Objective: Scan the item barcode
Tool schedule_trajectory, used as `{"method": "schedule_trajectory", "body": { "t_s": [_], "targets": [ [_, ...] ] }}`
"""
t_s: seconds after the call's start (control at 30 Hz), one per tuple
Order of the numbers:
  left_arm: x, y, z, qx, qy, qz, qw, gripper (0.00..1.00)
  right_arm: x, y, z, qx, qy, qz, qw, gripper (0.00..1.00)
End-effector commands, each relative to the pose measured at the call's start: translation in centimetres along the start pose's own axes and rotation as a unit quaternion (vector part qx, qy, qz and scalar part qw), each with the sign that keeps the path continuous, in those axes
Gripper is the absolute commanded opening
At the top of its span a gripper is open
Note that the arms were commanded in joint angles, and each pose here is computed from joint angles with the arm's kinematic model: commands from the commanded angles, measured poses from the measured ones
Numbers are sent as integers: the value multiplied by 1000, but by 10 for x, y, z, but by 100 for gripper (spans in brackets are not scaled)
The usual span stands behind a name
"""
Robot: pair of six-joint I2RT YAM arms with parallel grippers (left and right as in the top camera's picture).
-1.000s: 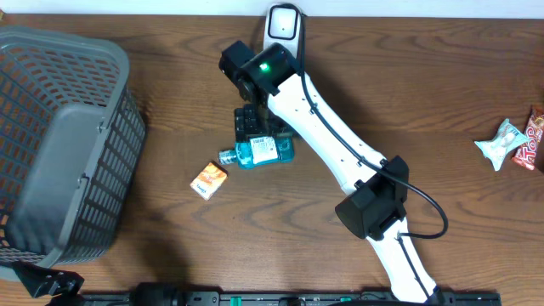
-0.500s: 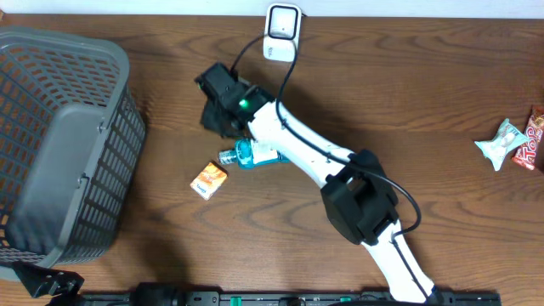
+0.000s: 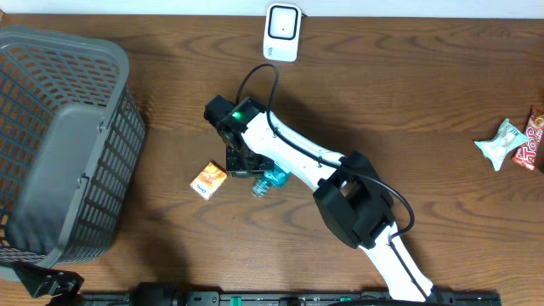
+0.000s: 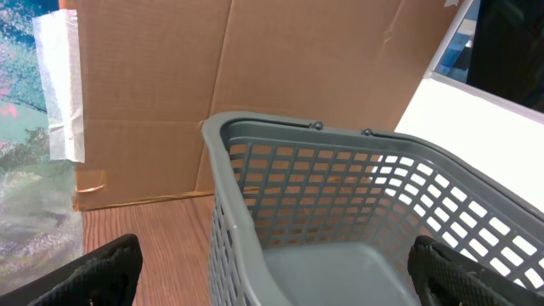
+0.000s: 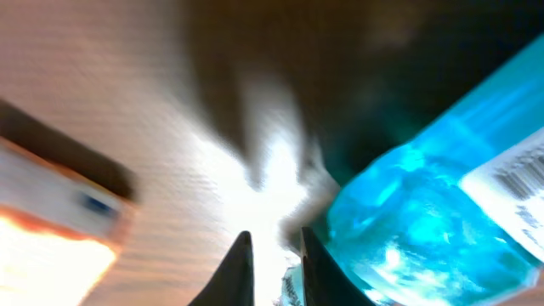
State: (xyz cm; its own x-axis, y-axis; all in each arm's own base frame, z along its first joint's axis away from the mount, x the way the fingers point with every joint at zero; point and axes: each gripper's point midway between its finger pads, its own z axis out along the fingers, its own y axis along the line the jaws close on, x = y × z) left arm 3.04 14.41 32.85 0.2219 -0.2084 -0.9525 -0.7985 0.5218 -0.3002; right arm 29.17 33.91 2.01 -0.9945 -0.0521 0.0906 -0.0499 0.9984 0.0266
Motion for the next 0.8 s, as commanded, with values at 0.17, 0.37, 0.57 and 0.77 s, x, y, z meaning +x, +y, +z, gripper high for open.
{"method": "schedule_trajectory", "body": {
  "t_s": [0.17, 0.37, 0.57, 0.77],
  "targets": [
    [0, 2, 0, -8, -2, -4, 1000, 100, 3, -14, -34, -26, 14, -103, 994, 27],
    [0, 2, 0, -8, -2, -4, 1000, 100, 0, -64, -107, -17, -26, -81, 996, 43],
    [0, 2, 0, -8, -3, -4, 1000, 100, -5, -91, -138, -32, -47, -50, 997, 61],
    [0, 2, 0, -8, -2, -4, 1000, 100, -18, -66, -101, -137, -19, 10, 990, 83]
  ]
}}
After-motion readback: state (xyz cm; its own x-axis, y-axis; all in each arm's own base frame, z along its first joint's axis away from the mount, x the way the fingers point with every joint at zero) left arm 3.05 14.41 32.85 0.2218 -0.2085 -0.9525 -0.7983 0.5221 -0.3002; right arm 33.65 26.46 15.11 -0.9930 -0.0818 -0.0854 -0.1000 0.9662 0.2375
